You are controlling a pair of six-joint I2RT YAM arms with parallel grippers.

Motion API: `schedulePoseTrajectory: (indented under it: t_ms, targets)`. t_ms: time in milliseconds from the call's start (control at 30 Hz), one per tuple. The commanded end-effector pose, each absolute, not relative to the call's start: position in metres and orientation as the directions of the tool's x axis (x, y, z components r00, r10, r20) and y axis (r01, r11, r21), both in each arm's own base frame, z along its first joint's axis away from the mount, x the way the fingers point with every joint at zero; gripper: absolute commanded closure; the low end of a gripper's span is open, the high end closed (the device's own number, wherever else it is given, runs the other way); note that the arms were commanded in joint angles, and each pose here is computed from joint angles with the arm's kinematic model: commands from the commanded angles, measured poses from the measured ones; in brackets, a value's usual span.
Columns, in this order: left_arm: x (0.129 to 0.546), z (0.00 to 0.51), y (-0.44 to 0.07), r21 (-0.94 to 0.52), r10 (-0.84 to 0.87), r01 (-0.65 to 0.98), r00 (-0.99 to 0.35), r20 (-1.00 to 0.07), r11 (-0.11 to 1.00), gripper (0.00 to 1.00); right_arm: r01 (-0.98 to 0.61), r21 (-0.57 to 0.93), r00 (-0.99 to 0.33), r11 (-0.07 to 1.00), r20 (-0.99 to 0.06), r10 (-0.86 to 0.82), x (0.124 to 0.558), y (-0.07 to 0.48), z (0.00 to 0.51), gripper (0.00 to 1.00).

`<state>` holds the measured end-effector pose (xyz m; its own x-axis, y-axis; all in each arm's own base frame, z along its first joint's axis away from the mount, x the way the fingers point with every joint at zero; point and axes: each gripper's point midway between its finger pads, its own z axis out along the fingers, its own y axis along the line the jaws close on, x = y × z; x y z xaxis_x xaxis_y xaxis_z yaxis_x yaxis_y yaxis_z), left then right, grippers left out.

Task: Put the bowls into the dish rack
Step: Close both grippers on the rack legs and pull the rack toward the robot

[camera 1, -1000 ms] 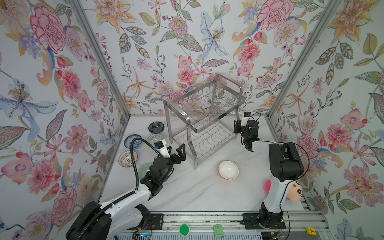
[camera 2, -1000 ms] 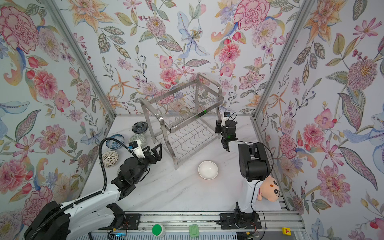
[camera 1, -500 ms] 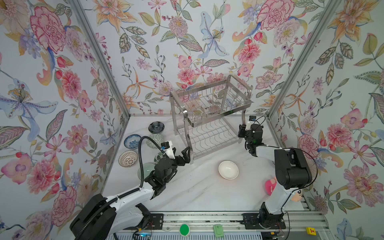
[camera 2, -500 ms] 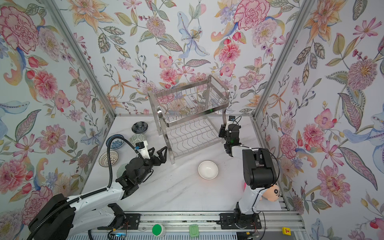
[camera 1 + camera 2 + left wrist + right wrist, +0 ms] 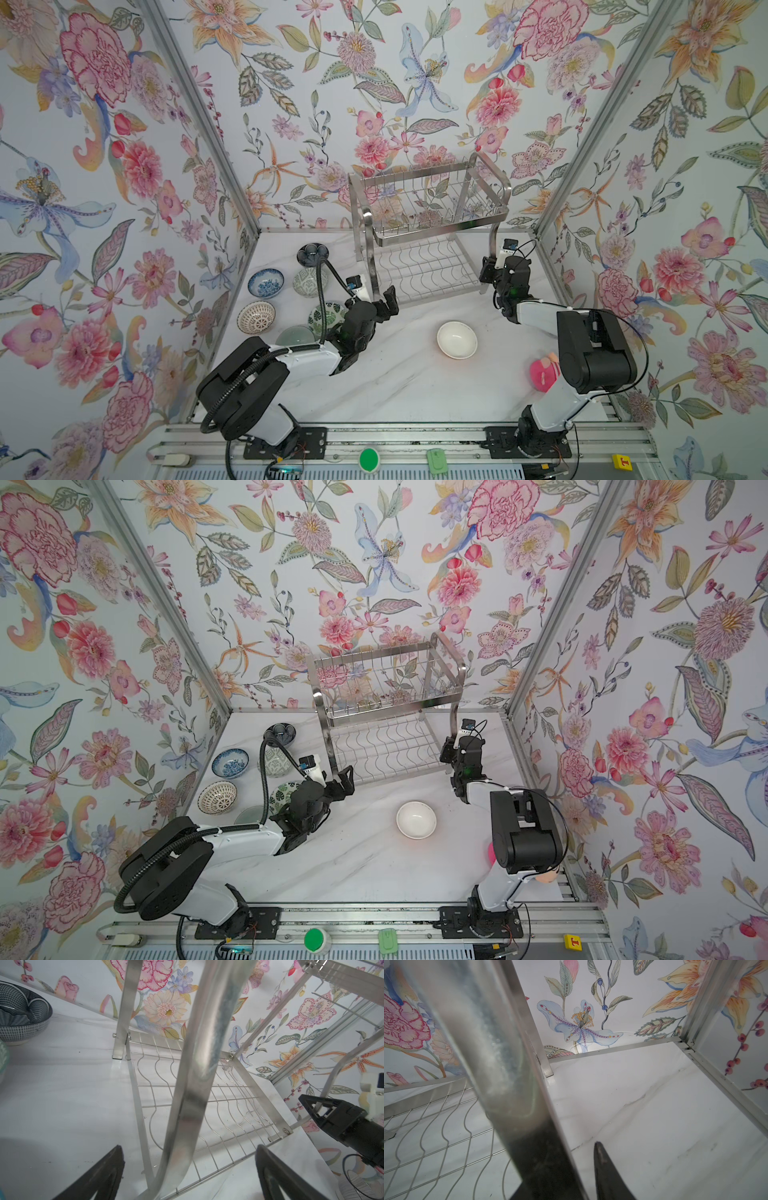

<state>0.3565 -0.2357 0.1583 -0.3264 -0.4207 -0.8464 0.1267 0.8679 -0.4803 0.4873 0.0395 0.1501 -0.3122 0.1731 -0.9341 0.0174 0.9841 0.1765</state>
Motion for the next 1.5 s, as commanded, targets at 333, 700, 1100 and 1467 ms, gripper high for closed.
schedulePoseTrajectory:
  t_ms: [333,700,1100,1467]
  targets:
    - [0.382,0.157,-0.23,-0.429,-0.385,0.142,-0.255,-0.887,0.892,0.18,0.075,0.381,-0.299,0.922,-0.873,0.385,0.474,0.036,0.157,0.86]
    - [0.391,0.148,-0.225,-0.431,-0.381,0.187,-0.252,-0.889,0.883,0.38,0.042,0.395,-0.32,0.918,-0.865,0.387,0.467,0.044,0.155,0.87]
    - [0.403,0.149,-0.239,-0.352,-0.286,0.265,-0.257,-0.923,0.898,0.54,0.041,0.394,-0.326,0.918,-0.863,0.385,0.459,0.044,0.155,0.89]
    - [0.41,0.162,-0.246,-0.325,-0.255,0.345,-0.232,-0.939,0.881,0.85,0.025,0.398,-0.329,0.917,-0.863,0.384,0.453,0.047,0.16,0.93]
